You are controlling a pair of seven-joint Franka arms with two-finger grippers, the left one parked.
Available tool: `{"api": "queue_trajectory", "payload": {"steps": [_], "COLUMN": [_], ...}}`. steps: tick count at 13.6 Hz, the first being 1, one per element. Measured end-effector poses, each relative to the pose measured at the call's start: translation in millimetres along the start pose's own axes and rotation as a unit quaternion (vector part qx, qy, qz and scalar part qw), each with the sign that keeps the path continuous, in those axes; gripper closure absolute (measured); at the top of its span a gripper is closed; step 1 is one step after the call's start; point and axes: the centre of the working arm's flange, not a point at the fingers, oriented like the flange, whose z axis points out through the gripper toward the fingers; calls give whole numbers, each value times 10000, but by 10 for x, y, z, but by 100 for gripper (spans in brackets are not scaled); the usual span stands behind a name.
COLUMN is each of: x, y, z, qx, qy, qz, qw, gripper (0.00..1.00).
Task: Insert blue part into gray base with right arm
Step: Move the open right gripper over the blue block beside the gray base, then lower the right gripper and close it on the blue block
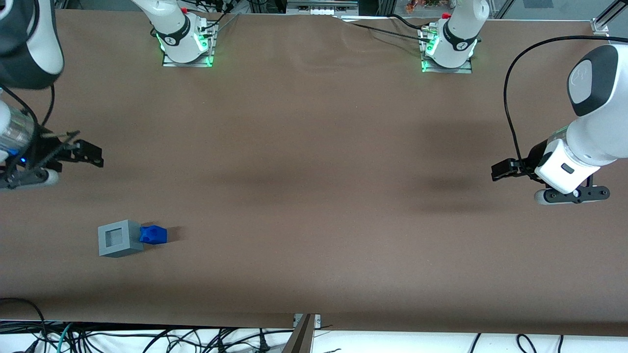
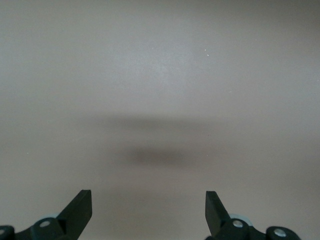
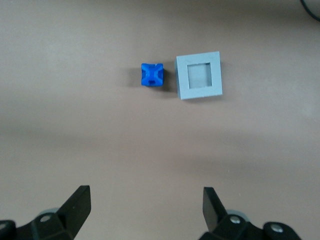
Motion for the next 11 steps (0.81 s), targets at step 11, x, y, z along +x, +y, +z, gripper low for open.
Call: {"api": "queue_trajectory", "payload": {"steps": [11], "x": [816], "y": [-59], "z": [2044], "qx": [111], "qy": [769], "qz": [28], "qw": [9970], "gripper": [0]}}
